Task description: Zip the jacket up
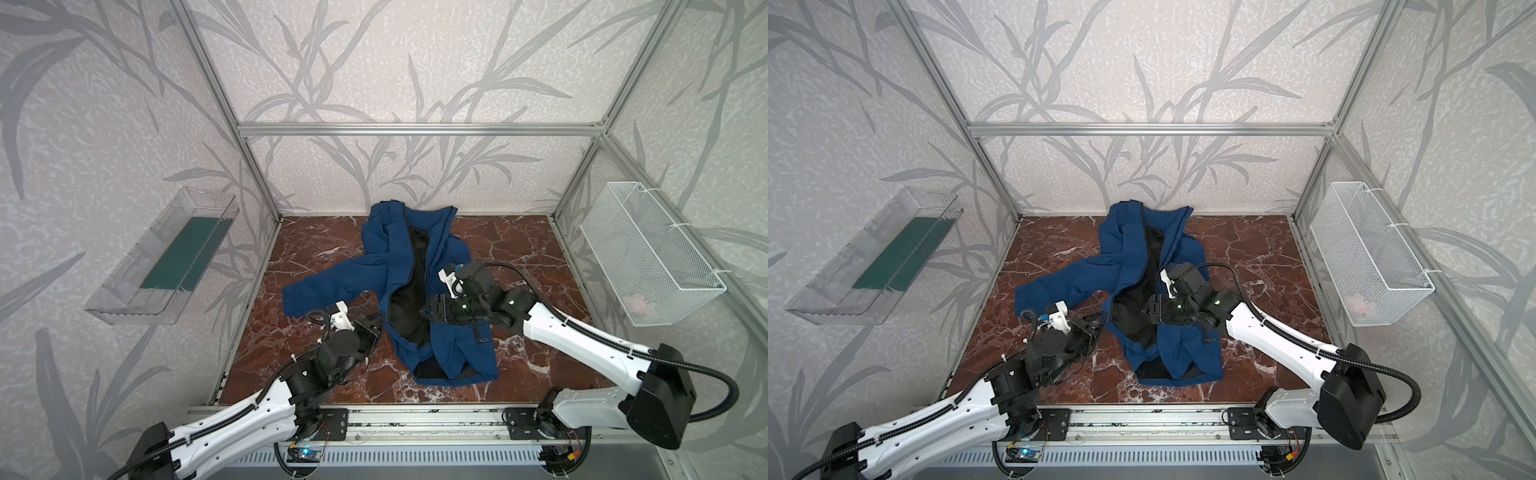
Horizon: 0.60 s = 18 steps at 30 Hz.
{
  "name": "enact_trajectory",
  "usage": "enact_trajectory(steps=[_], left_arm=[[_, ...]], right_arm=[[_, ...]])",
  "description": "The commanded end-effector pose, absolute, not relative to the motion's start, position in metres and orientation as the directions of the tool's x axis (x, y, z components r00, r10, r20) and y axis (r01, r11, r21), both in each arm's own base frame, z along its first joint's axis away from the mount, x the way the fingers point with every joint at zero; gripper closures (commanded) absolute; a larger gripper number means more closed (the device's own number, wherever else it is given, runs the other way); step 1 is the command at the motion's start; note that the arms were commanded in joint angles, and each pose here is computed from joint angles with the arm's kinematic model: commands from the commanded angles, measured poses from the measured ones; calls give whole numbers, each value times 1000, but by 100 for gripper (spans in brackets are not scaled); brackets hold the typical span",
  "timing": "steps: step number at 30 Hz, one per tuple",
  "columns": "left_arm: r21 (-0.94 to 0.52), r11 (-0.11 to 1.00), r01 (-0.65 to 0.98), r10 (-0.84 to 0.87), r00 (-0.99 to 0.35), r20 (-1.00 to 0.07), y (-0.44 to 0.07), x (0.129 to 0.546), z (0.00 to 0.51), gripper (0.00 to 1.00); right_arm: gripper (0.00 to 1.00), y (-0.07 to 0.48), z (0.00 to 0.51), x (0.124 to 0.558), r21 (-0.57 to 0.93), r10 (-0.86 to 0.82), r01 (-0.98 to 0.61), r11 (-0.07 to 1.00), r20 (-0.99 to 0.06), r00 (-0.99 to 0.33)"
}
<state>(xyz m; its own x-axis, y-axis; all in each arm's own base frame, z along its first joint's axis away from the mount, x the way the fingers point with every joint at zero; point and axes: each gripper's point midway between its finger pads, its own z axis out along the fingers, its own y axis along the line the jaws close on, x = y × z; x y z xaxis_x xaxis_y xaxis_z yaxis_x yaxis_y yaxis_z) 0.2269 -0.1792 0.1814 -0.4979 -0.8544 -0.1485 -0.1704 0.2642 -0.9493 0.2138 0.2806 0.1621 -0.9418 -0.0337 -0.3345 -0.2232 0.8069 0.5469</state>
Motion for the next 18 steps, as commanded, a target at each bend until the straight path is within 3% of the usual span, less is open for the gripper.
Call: enact_trajectory(steps=[1,5,12,18], left_arm=[[-930,314,-192,-840,-514,-177,-176,228,178,100],[-928,318,-192,-825,-538,-172,-185,230,177,100],[-926,320,-201,-812,-561,-159,-193,232,175,100],[-916,328,-229,-821,-549,-157,-186,229,167,100]], right_arm=[[32,205,112,169,155,-207,-241,958,-209,-956],[29,197,105,133,85,-291,-303,949,-130,-948],[25,229,83,100,300,-319,-335,893,-101,-942],[24,216,68,109,185,-357,-371,910,-105,-928]])
